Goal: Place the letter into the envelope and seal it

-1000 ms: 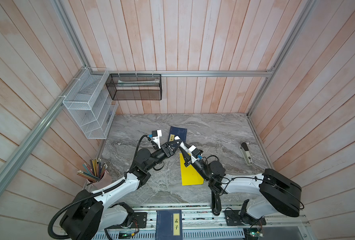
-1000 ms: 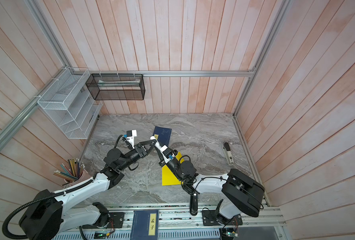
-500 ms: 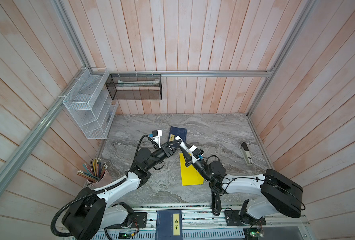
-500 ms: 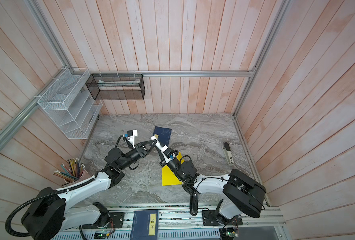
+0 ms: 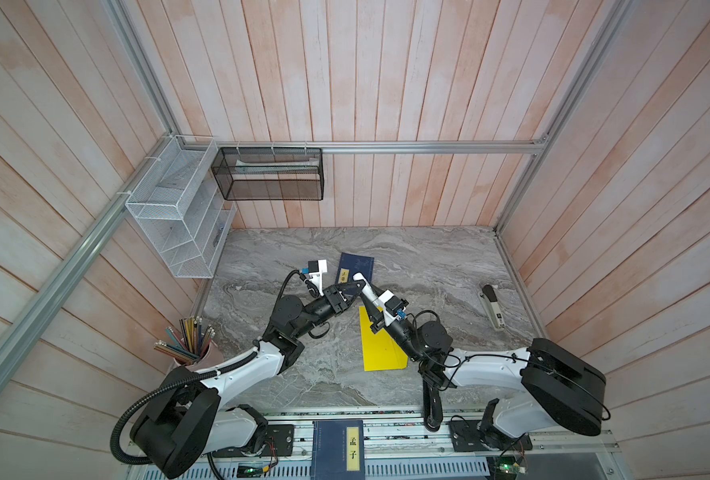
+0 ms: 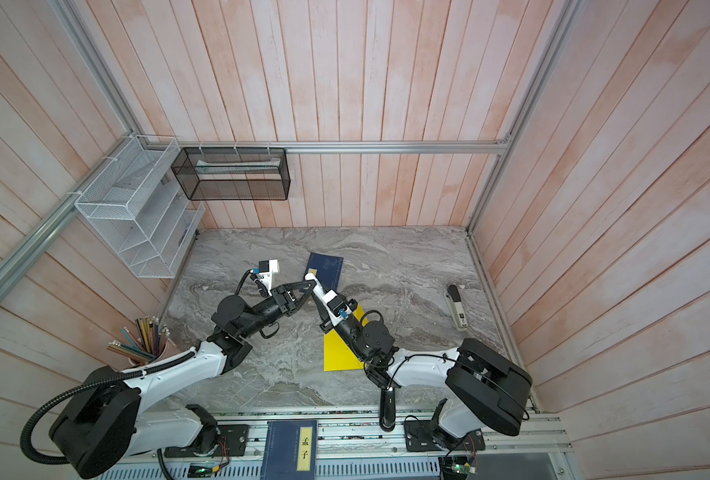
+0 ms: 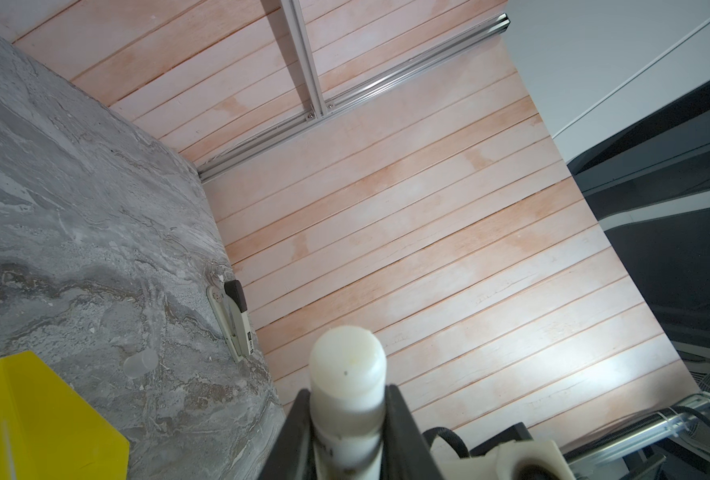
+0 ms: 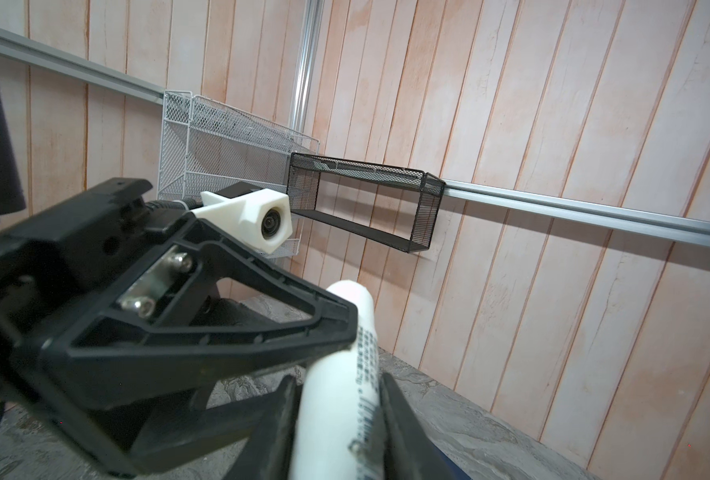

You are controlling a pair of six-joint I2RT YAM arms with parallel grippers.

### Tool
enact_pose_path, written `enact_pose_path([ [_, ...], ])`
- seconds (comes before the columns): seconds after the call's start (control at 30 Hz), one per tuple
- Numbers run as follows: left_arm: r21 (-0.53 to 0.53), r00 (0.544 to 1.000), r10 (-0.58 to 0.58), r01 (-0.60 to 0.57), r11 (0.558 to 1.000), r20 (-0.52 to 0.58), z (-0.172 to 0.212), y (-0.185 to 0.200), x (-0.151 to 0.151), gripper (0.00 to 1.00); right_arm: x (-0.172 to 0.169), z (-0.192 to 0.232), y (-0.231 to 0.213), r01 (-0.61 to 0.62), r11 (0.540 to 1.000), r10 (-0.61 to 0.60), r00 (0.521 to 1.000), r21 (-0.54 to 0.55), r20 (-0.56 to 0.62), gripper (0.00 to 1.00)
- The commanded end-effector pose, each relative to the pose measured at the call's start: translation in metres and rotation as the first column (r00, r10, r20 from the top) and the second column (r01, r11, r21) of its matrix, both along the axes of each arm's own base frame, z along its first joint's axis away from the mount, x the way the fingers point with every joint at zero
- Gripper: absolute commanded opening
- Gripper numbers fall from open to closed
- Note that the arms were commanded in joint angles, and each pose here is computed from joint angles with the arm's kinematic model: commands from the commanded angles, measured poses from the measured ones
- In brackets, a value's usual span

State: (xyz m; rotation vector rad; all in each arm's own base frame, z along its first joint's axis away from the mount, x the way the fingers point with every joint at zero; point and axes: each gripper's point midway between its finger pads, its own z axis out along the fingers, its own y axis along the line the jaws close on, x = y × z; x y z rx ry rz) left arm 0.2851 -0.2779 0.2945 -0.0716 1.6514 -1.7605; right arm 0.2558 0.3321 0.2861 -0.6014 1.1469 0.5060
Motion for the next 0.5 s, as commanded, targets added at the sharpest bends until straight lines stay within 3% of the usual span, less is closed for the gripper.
enact_pose_path([
  [0.0,-0.017,0.998,-0.046,0.047,0.999,0.036,0.013,-0.005,-0.007,0.01,0.000,0.002,0.001,-0.015,1.000,0.015,1.000,-0.005,0.014,0.30],
  [0.23,0.010,0.998,-0.056,0.056,0.998,0.008,0.002,-0.007,-0.007,0.02,0.002,0.009,0.000,-0.016,1.000,0.016,1.000,-0.002,0.027,0.17],
  [0.4,0.039,0.999,-0.033,0.032,0.999,0.021,0.001,-0.003,-0.004,0.32,0.005,0.006,-0.002,0.001,0.999,-0.002,1.000,-0.038,-0.012,0.10],
  [0.47,0.050,0.999,-0.019,0.017,0.999,0.037,0.004,0.000,-0.004,0.38,0.005,0.004,-0.006,0.012,0.999,-0.014,1.000,-0.047,-0.028,0.09],
])
